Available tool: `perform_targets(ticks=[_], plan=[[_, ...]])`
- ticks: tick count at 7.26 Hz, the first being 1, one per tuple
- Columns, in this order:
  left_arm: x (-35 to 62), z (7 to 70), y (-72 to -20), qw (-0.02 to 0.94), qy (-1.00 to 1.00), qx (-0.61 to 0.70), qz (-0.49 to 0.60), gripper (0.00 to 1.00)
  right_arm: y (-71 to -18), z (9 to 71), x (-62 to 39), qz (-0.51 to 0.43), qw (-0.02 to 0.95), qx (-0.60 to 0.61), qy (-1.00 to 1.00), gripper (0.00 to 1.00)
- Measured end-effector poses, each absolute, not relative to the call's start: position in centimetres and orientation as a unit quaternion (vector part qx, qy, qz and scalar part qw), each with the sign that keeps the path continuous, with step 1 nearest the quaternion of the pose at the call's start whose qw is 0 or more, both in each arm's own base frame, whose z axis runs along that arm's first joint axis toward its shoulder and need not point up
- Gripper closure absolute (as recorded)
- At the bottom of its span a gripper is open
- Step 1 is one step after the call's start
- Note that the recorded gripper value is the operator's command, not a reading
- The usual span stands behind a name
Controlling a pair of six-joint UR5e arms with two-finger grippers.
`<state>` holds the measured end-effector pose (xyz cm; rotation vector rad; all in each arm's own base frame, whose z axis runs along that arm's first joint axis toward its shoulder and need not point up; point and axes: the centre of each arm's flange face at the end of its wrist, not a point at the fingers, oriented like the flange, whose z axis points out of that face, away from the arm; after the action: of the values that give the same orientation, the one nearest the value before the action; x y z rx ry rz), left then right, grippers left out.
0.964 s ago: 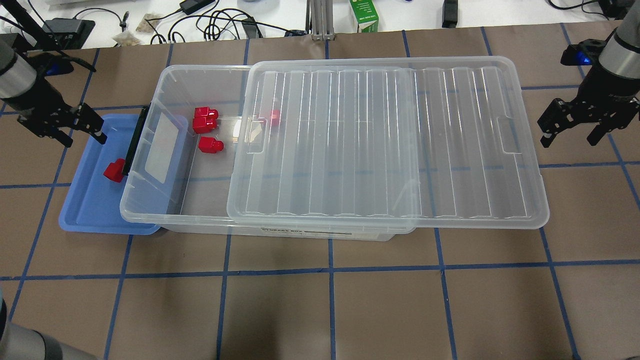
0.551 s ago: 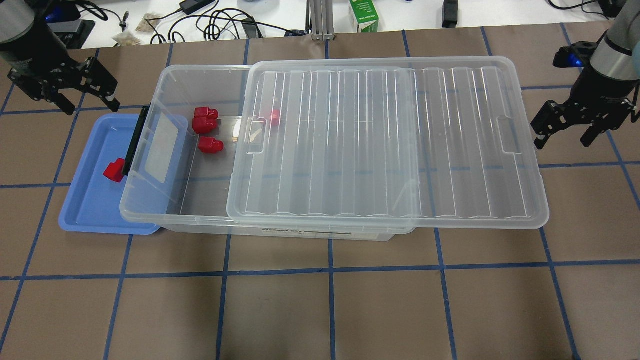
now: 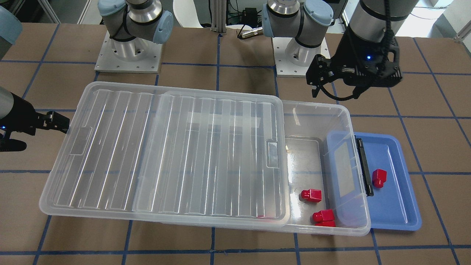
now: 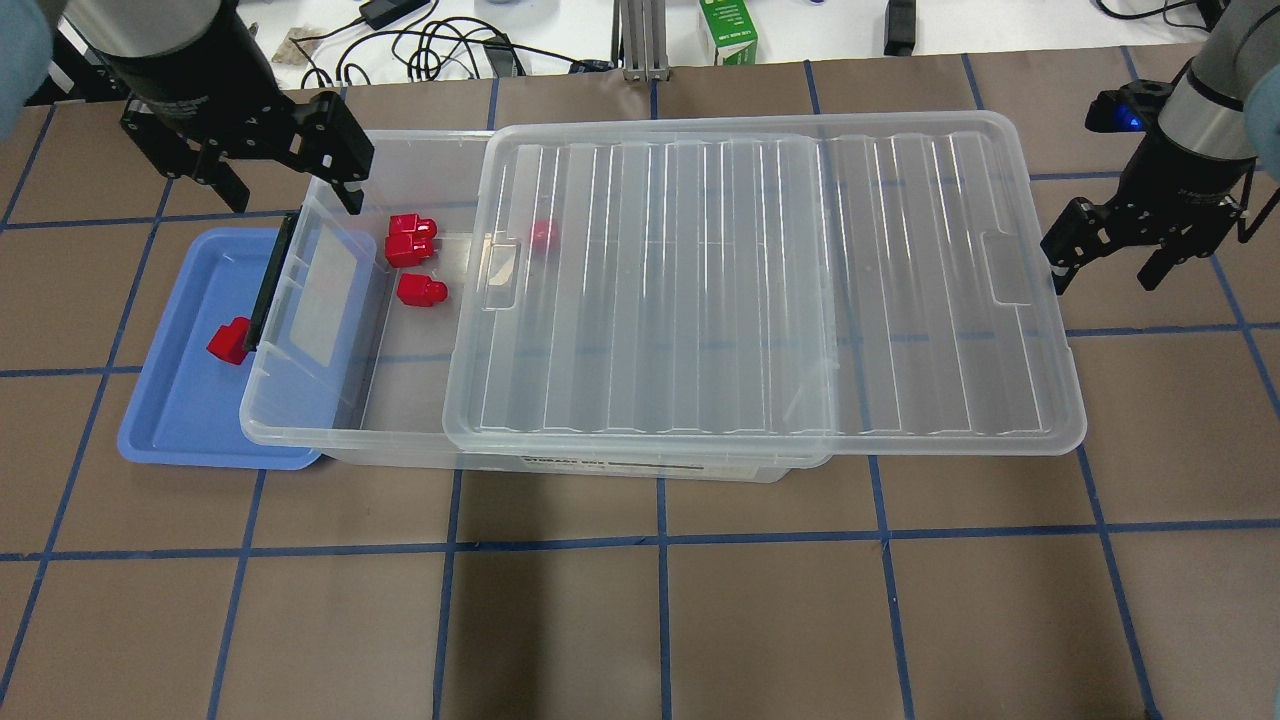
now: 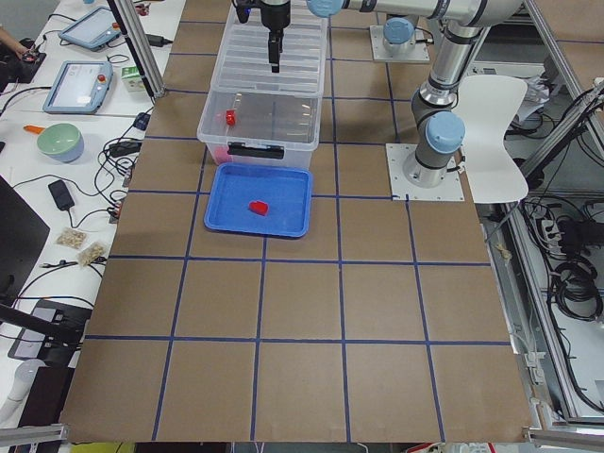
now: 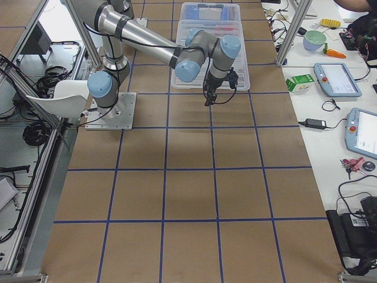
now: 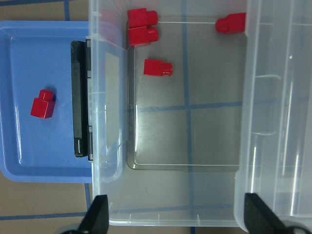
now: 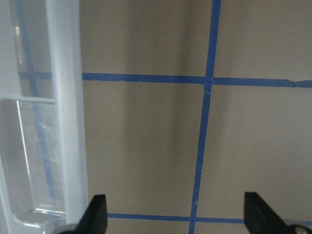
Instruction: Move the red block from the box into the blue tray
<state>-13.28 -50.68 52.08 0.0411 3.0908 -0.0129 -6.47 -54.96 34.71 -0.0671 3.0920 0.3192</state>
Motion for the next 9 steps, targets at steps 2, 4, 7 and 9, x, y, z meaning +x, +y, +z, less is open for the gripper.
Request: perform_targets(ticks=[2,4,7,9], plan=[[-15.3,50.9,-49.6,0.028,1.000,-0.006,0.000,0.03,-55.5,34.7,-4.1,0.096,0.010,-0.020,0.995,0.00],[-15.4,49.9,-49.3,0.025,1.000,-0.006,0.008,0.03,-55.8,34.6,-1.6,0.092,0.004,-0.014,0.996,0.00],[-15.2,49.7,-49.3,0.022,1.000,-0.008,0.001,0.00,-56.1,34.4,2.8,0.086,-0.005,-0.005,0.996,0.00],[-15.2,49.7,-49.3,0.022,1.000,-0.009,0.000,0.00,-56.1,34.1,5.9,0.083,-0.010,0.004,0.997,0.00]])
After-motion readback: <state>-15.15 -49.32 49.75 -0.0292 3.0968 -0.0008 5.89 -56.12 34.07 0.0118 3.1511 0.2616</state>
